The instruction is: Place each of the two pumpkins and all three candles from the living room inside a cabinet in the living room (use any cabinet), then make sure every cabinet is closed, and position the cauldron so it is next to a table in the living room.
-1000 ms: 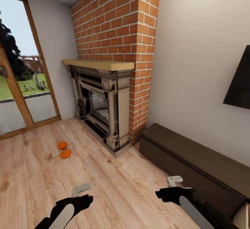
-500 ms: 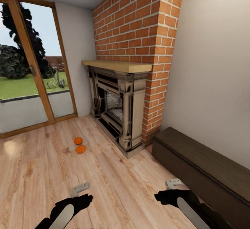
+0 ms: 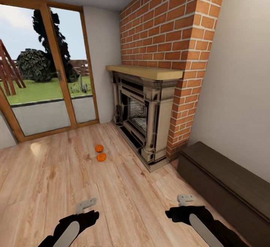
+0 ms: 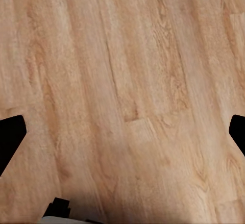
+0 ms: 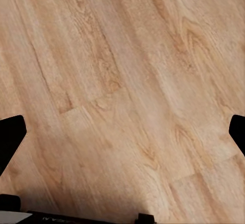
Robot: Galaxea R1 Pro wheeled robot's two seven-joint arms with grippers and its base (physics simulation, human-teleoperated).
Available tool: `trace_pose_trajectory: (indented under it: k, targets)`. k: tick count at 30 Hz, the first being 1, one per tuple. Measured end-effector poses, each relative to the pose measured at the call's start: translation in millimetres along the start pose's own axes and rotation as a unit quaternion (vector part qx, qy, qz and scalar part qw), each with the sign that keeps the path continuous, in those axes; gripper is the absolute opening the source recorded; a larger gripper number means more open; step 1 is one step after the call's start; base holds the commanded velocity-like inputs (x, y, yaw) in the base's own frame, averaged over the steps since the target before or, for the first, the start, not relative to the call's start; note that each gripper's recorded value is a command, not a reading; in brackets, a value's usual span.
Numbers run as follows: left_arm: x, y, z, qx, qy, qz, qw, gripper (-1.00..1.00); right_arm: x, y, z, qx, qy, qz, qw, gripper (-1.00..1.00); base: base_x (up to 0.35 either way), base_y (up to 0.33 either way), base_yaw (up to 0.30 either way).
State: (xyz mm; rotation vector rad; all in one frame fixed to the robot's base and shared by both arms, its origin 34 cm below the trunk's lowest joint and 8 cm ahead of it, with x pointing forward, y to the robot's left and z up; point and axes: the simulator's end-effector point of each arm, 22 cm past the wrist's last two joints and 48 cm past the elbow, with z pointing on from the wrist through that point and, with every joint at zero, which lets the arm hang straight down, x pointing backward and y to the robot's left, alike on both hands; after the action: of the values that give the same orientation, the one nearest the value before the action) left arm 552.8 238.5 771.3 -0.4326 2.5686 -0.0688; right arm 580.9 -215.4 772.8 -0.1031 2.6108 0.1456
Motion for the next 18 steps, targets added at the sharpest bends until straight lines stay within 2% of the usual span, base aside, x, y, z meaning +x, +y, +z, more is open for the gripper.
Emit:
trace_pose_trajectory:
  k: [4,11,14,18]
  targets:
    - [-1,1,-3.5,-0.001,0.001,0.000,1.0000,1.00,4,14,0.7,-0.008,0.008,0.005,0.9999,1.00,0.000,0.000,0.246]
    - [0,0,-8.7,-0.001,0.005,0.000,1.0000,1.00,7,16,-2.1,-0.008,0.014,0.006,0.9998,1.00,0.000,0.000,0.246]
    - [1,0,-8.0,-0.002,0.007,0.000,1.0000,1.00,7,10,-0.3,0.006,0.012,-0.009,0.9999,1.00,0.000,0.000,0.246]
    - [2,0,-7.0,-0.002,0.008,-0.001,1.0000,1.00,4,22,2.9,0.011,0.005,-0.029,0.9995,1.00,0.000,0.000,0.246]
